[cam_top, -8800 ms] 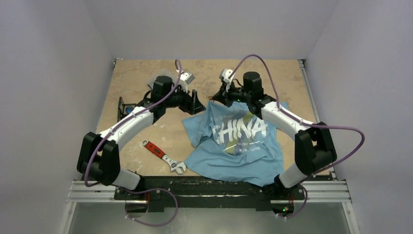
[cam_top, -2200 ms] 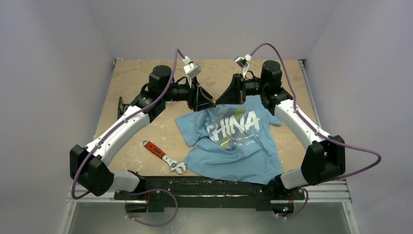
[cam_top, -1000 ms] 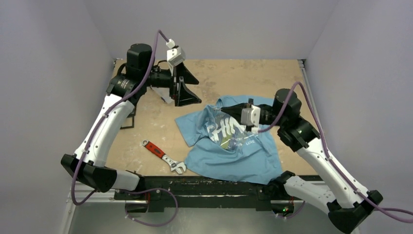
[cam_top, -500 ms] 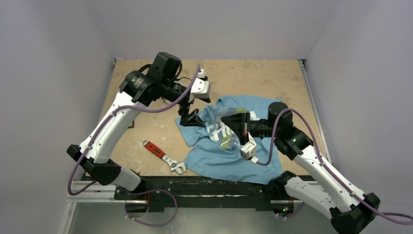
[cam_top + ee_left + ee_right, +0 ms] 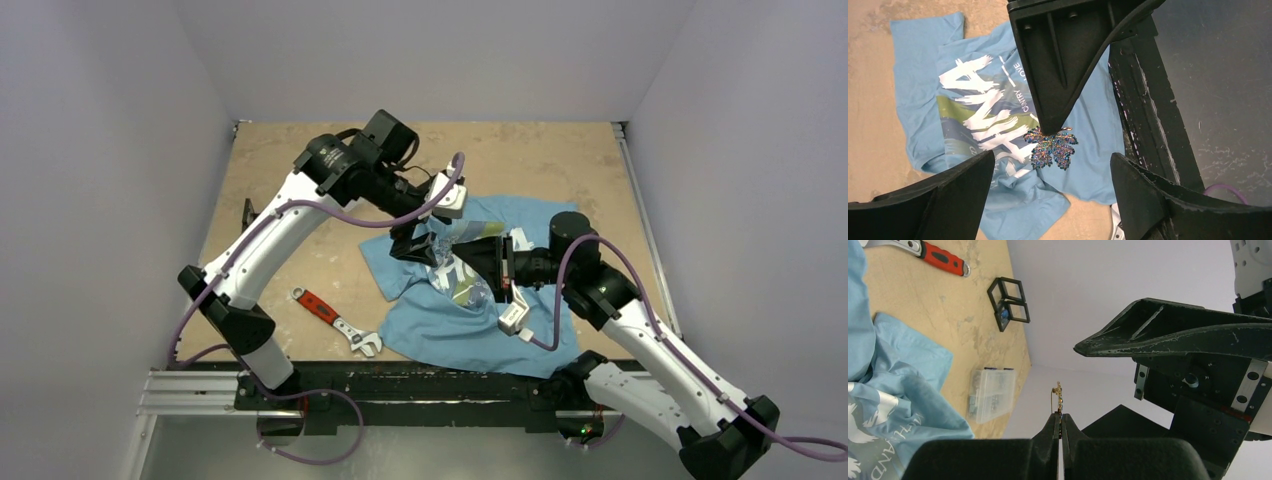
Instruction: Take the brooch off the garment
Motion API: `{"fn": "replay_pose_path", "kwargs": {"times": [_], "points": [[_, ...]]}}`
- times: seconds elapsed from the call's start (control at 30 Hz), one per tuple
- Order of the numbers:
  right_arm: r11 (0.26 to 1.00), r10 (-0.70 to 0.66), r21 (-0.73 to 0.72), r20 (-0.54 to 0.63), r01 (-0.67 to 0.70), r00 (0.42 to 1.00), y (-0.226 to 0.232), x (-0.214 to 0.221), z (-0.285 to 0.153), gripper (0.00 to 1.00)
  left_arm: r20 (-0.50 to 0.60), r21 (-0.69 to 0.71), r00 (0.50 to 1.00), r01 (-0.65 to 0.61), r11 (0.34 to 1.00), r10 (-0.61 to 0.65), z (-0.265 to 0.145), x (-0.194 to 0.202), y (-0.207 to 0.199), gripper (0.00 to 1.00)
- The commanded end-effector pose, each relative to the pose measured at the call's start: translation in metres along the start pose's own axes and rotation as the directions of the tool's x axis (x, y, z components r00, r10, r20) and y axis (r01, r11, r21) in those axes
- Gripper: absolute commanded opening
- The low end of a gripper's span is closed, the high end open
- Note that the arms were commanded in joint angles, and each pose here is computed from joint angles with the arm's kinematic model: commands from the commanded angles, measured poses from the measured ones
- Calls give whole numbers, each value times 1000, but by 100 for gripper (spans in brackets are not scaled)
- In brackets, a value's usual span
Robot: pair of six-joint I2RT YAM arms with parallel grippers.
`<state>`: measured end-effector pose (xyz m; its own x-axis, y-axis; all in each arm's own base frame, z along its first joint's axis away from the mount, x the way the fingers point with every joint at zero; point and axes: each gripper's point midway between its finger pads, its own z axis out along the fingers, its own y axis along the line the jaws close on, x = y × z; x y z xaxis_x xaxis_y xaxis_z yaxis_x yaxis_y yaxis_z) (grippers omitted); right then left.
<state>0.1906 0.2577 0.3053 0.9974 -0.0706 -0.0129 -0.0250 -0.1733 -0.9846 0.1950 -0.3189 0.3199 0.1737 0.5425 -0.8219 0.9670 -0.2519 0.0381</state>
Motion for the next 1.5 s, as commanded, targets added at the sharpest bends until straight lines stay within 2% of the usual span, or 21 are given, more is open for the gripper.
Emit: {"fn": "replay_pose_path", "kwargs": {"times": [0.0, 0.53, 0.77, 1.03, 1.27, 1.37, 1.47], "points": [[998, -60, 36, 35, 59, 998, -9, -8, 1, 0, 9, 1, 996, -84, 996, 84, -2, -11, 0, 84], [996, -64, 63, 61, 60, 996, -13, -9, 5, 0, 0, 73, 995, -97, 993, 97, 14, -6, -1, 74], [998, -47, 50, 62, 44, 997, -10, -8, 6, 0, 4, 112, 995, -95, 989, 95, 14, -5, -7, 65], [999, -32, 26, 67, 31, 997, -8, -6, 8, 0, 30, 108, 992, -124, 986, 121, 10, -14, -10, 65], [999, -36, 28, 71, 34, 997, -9, -6, 9, 0, 17, 125, 994, -105, 987, 104, 13, -9, -11, 60], [999, -39, 29, 67, 37, 997, -10, -5, 9, 0, -3, 130, 995, -96, 987, 97, 15, -2, -10, 64], [999, -38, 29, 70, 36, 997, -10, -5, 9, 0, -13, 132, 995, -97, 987, 99, 16, 1, -9, 64]]}}
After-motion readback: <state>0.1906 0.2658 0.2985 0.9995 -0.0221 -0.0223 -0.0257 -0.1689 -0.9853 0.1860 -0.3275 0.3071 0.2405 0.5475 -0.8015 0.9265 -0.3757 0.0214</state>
